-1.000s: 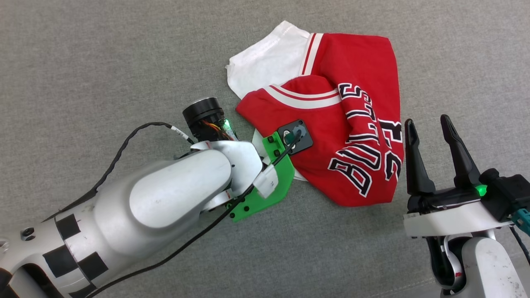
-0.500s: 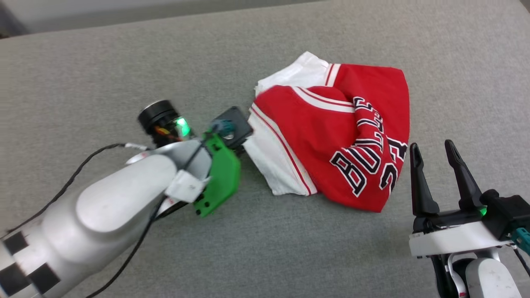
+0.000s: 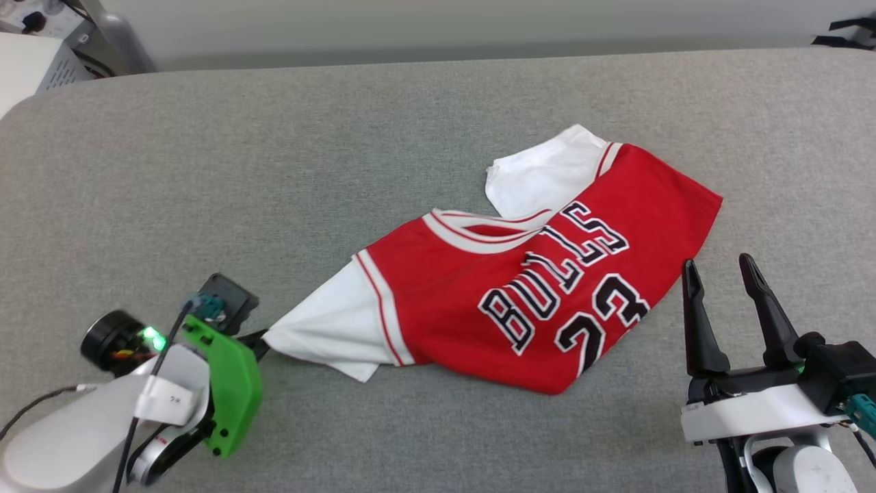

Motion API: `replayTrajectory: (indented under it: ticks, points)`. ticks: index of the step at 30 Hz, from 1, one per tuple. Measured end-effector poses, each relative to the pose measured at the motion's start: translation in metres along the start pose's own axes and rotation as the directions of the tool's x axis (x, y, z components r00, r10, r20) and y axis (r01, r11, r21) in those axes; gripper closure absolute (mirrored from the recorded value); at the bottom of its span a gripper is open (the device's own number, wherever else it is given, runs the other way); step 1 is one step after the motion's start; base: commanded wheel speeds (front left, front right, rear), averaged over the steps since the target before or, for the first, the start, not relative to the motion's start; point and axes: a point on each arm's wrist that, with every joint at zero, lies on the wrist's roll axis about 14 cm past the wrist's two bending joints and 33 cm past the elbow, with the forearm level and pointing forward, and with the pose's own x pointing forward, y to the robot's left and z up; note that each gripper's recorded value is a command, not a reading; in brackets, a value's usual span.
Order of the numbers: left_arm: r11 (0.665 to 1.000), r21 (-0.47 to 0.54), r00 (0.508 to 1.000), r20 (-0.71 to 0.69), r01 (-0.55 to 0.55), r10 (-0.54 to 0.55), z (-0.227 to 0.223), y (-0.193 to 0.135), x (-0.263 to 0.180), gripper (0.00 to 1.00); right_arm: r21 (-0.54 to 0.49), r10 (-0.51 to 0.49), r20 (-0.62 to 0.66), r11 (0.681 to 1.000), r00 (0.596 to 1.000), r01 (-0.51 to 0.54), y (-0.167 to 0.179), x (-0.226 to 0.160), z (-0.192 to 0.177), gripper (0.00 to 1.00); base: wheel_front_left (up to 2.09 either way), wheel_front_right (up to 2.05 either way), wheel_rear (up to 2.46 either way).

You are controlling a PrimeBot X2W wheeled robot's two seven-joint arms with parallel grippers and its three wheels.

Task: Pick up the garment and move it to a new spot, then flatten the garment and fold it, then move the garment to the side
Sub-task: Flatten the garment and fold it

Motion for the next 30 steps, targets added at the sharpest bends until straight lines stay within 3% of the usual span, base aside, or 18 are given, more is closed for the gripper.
replayTrajectory:
  ticks: [7,13,14,15,20,25,30]
  points:
    - [0.983,-0.119,0.985,-0.121,-0.14,0.126,-0.054,0.033,-0.025,1.0,0.001,0.007,-0.007,1.0,1.0,-0.007,0.003,-0.002,-0.002,0.0,0.0,0.0,0.0]
    - [0.966,-0.195,0.975,-0.177,-0.168,0.134,-0.082,0.031,-0.029,1.0,-0.007,0.006,-0.008,1.0,1.0,-0.006,0.002,-0.003,-0.002,0.0,0.0,0.0,0.0]
    - [0.965,-0.199,0.977,-0.158,-0.172,0.141,-0.078,0.031,-0.029,0.61,-0.006,0.007,-0.008,1.0,1.0,-0.007,0.002,-0.003,-0.002,0.0,0.0,0.0,0.0]
    - [0.963,-0.205,0.98,-0.131,-0.176,0.151,-0.073,0.032,-0.028,0.0,-0.006,0.008,-0.008,1.0,1.0,-0.008,0.003,-0.004,-0.001,0.0,0.0,0.0,0.0]
    - [0.946,-0.21,0.963,0.047,-0.248,0.264,-0.036,0.045,-0.032,0.0,-0.007,0.008,-0.003,1.0,1.0,-0.008,0.004,-0.009,0.002,0.0,0.0,0.0,0.0]
    - [0.907,-0.254,0.865,0.296,-0.337,0.405,0.015,0.052,-0.054,0.0,-0.011,0.005,0.011,1.0,1.0,-0.005,0.003,-0.015,0.008,0.0,0.0,0.0,0.0]
    - [0.872,-0.272,0.776,0.401,-0.406,0.486,0.031,0.048,-0.072,0.0,-0.028,0.002,0.037,1.0,0.999,-0.001,0.001,-0.015,0.017,0.0,0.0,0.0,0.0]
